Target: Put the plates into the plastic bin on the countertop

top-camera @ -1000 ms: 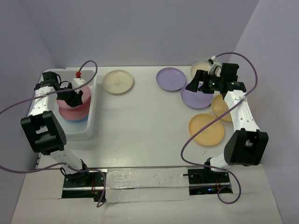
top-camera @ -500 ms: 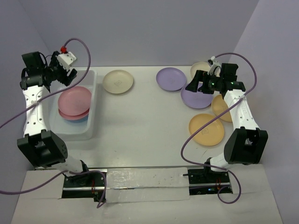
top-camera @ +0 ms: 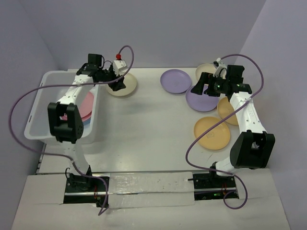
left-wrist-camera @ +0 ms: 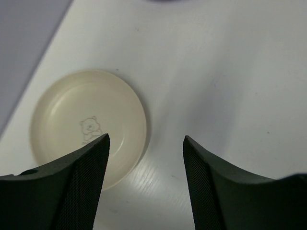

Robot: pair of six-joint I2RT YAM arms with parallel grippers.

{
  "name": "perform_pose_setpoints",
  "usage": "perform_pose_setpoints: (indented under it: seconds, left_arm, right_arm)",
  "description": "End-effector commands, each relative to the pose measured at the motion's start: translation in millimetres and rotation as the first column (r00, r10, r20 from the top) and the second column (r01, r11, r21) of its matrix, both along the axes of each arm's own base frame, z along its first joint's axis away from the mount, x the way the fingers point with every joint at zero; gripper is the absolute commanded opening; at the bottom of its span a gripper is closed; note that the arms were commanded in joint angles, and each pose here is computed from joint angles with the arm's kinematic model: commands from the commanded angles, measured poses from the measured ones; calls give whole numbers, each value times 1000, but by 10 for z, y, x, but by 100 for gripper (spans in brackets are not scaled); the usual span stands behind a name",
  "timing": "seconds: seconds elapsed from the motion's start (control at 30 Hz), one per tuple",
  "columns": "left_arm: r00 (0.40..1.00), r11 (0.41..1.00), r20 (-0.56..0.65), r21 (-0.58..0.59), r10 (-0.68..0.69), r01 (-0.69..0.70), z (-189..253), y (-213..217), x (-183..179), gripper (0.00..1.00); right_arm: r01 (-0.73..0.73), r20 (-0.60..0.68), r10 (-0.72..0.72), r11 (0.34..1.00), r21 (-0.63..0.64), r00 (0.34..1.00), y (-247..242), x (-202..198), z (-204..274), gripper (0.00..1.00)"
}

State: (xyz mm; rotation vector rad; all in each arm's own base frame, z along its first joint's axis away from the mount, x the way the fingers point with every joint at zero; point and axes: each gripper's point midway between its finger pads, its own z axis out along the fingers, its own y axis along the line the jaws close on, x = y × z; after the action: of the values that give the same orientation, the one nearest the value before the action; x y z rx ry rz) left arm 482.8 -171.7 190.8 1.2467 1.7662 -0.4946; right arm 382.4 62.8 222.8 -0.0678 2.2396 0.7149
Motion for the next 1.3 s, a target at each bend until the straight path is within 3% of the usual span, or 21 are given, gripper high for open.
perform_pose_setpoints:
  seconds: [0.0,0.23,0.57,0.67,0.73,0.8,0.87,1.07,1.13,1.27]
  left_arm:
    - [999,999,-28,-20,45,-45,-99,-134,362,68]
    - [987,994,-143,101,66,-52,-953,-256,543,66]
    - [970,983,-234,179,69,-26,-1530,-295,455,54]
    - [965,978,-251,207,70,-17,-1621,-296,383,44]
    - [964,977,-258,211,73,-17,-1604,-305,350,23]
    - [964,978,-254,207,73,-20,-1506,-337,308,8]
    - [972,980,-226,199,65,-19,-1313,-392,271,1]
    - [997,994,-71,104,37,-30,-179,-678,137,0]
    - [999,999,27,23,46,-47,558,-727,62,0]
    - [979,994,183,-79,88,-74,1629,-624,-224,0]
  right_arm:
    - [-3,46,4,1000,-29,999,-16,45,114,100]
    - [0,32,2,999,-37,999,-32,64,53,100]
    - [-3,18,4,999,-35,1000,-28,90,5,100]
    - [-4,20,4,999,-34,1000,-29,94,19,100]
    - [-3,22,4,999,-33,1000,-27,86,33,100]
    - [-3,31,4,999,-33,1000,-25,73,65,100]
    - [-5,37,6,1000,-31,999,-15,63,89,100]
    - [-11,63,13,1000,-22,998,14,13,185,100]
    - [-10,73,12,1000,-20,997,16,-3,222,100]
    - [-15,90,17,1000,-21,996,32,-31,273,100]
